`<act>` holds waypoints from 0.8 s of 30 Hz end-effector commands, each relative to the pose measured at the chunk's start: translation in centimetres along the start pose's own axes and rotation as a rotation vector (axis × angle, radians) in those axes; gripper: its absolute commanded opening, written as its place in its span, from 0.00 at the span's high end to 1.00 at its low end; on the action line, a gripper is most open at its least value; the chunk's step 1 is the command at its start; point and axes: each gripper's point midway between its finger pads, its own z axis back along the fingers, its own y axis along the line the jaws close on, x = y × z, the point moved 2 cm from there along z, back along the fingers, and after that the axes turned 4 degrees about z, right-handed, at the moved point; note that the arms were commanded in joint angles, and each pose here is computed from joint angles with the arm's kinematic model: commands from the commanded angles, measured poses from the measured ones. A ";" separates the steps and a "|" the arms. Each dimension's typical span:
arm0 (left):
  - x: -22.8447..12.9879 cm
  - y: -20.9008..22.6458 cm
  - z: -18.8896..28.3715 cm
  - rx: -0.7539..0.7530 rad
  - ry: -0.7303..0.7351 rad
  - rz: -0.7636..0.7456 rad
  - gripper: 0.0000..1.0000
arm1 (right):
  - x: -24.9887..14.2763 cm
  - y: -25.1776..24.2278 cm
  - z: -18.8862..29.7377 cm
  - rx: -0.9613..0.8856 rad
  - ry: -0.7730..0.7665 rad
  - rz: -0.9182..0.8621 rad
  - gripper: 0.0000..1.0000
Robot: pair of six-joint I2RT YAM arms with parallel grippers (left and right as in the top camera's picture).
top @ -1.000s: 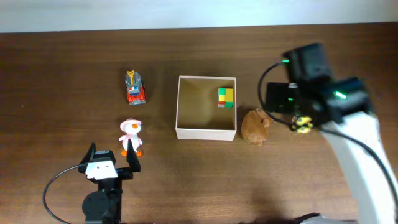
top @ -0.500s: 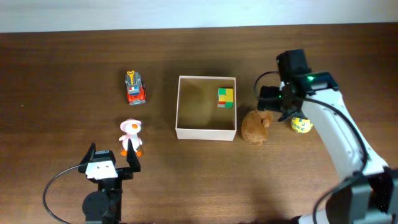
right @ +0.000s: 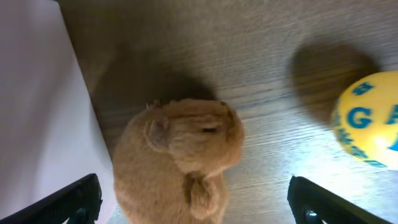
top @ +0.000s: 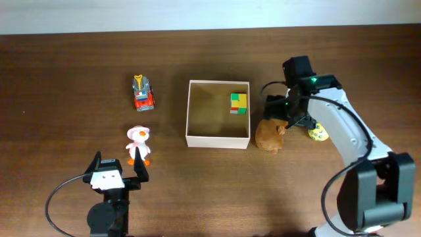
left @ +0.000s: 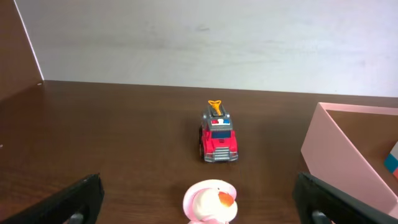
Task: Pack container
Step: 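Grasp the brown plush capybara with the right gripper and lift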
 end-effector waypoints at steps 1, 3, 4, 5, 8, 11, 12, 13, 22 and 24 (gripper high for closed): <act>-0.1 0.0 0.0 -0.005 -0.004 -0.019 0.01 | -1.2 0.3 -1.3 0.012 0.050 -0.023 0.01; -0.1 0.0 0.0 -0.005 -0.004 -0.019 0.01 | -1.5 0.2 -1.5 0.008 0.059 -0.023 0.01; -0.1 0.0 0.0 -0.005 -0.004 -0.019 0.01 | -1.6 0.1 -1.7 0.007 0.062 -0.023 0.01; -0.1 0.0 0.0 -0.005 -0.004 -0.019 0.01 | -1.7 0.1 -1.8 0.006 0.065 -0.023 0.01; -0.1 0.0 0.0 -0.005 -0.004 -0.019 0.01 | -2.1 0.2 -2.1 0.005 0.072 -0.016 0.01; -0.1 0.0 0.0 -0.005 -0.004 -0.019 0.01 | -2.7 0.7 -2.7 0.007 0.075 0.002 0.01; -0.1 0.0 0.0 -0.005 -0.004 -0.019 0.01 | -2.8 0.8 -2.9 0.010 0.076 0.007 0.01; -0.1 0.0 0.0 -0.005 -0.004 -0.019 0.01 | -2.9 0.9 -3.1 0.012 0.076 0.010 0.01; -0.1 0.0 0.0 -0.005 -0.004 -0.019 0.01 | -3.0 1.3 -4.0 0.025 0.055 0.020 0.01; -0.1 0.0 0.0 -0.005 -0.004 -0.019 0.01 | -3.0 1.3 -4.0 0.026 0.053 0.020 0.01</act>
